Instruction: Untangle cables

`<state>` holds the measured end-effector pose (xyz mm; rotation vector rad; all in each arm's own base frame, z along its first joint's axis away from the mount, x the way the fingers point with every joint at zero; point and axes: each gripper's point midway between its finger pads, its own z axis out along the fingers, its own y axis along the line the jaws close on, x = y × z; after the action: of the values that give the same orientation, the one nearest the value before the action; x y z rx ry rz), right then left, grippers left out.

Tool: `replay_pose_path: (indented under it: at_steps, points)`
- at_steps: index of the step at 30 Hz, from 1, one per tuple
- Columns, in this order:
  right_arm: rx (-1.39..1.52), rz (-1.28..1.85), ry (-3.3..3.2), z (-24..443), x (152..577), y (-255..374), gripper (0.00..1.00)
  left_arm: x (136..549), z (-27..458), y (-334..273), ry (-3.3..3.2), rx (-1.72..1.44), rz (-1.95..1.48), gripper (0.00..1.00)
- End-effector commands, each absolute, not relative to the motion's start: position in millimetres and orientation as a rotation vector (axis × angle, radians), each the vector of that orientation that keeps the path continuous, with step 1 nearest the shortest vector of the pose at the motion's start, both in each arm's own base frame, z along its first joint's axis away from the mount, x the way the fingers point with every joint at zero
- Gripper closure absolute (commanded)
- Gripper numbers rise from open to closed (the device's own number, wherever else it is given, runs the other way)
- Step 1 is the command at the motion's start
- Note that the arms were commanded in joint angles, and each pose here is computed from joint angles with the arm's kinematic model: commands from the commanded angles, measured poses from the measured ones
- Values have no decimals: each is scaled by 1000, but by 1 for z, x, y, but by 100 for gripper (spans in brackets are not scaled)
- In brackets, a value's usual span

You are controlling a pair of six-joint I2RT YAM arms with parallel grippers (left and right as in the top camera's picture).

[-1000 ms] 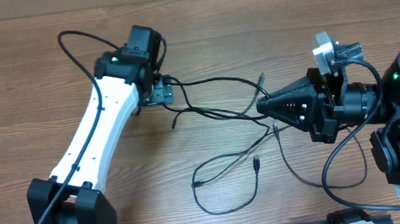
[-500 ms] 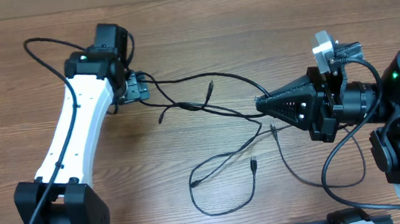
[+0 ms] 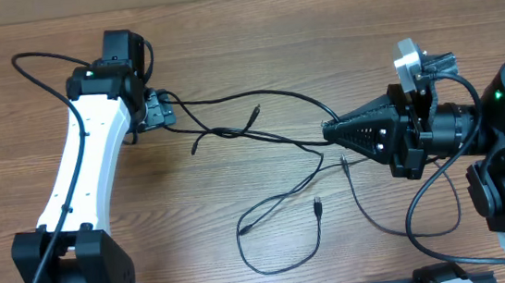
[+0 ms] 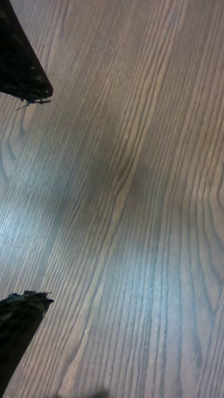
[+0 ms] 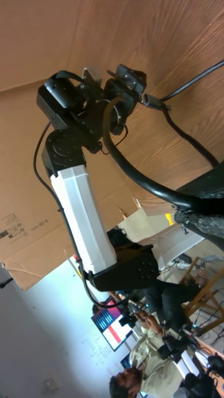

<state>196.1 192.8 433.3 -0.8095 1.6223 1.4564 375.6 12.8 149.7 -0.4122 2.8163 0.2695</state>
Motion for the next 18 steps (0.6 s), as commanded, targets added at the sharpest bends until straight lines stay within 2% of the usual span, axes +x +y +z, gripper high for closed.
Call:
replay_pose_path:
  at_steps: [1,18]
  points:
    - [-888,1458,1552,452,176,192,96,378,157,60,2749,-535,429,0]
    - [-886,1454,1550,452,176,192,96,375,157,89,2724,-647,440,0]
